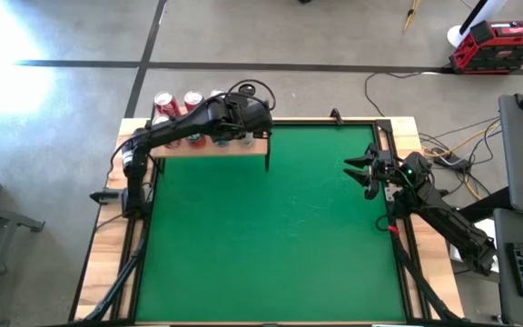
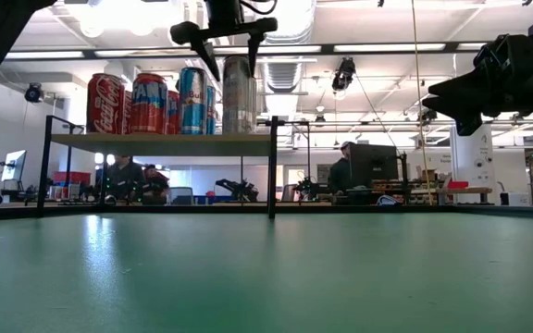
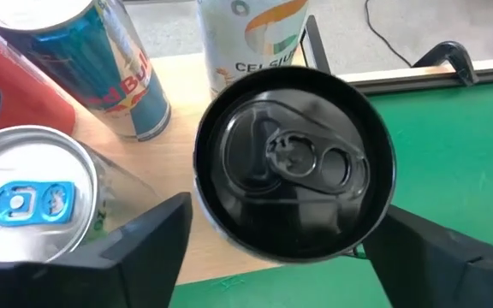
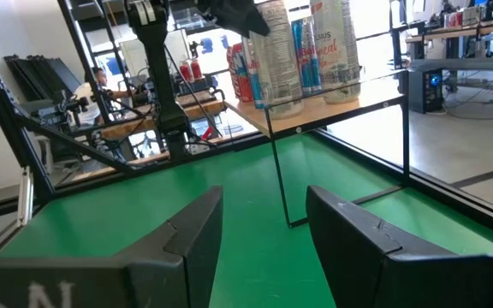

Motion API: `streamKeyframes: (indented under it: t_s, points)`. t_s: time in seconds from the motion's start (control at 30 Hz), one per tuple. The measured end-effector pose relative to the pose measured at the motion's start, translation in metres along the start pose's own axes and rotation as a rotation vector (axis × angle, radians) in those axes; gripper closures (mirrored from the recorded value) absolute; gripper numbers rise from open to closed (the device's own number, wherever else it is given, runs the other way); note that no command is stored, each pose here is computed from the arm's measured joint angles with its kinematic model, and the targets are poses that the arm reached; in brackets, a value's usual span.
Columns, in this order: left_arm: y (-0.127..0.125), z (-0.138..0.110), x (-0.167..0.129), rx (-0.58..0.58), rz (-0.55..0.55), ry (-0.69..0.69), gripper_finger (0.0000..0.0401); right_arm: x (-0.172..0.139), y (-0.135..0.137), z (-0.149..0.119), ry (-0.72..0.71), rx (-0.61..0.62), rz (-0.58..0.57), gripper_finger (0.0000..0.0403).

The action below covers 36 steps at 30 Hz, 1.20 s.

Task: Place canned beverage on shelf
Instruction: Put the white soda aligned with the other white soda can can on the shelf, then return to Home Position

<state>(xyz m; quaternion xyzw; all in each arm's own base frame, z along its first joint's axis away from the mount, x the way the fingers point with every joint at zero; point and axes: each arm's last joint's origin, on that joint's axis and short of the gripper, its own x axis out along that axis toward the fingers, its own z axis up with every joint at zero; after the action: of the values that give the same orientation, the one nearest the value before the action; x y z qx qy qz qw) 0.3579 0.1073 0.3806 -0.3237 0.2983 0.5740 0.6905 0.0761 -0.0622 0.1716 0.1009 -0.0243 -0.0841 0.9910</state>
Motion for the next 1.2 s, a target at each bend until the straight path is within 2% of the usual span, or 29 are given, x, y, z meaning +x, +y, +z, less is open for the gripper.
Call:
streamKeyframes:
  t_s: [0.27,0.4,0.57,0.67,0.87,1.03,1.2]
  points:
    - [-0.001,-0.002,-0.003,0.021,-0.015,0.012,0.0023,0.0,0.0,0.0,0.0,0.0,0.0,0.0241]
    - [-0.001,-0.007,-0.011,0.109,-0.028,0.039,0.0004,0.0,0.0,0.0,0.0,0.0,0.0,0.0241]
    - [-0.002,-0.021,-0.019,0.285,-0.023,0.076,0.0008,0.0,0.0,0.0,0.0,0.0,0.0,0.0241]
    - [-0.002,-0.031,-0.027,0.349,-0.016,0.094,0.0008,0.0,0.0,0.0,0.0,0.0,0.0,0.0241]
    - [0.004,-0.042,-0.059,0.339,-0.097,0.083,0.0013,0.0,0.0,0.0,0.0,0.0,0.0,0.0241]
    - [0.027,-0.044,-0.084,0.367,-0.149,0.069,0.0039,0.0,0.0,0.0,0.0,0.0,0.0,0.0241]
    - [0.078,-0.052,-0.09,0.373,-0.117,0.094,0.0081,0.0,0.0,0.0,0.0,0.0,0.0,0.0241]
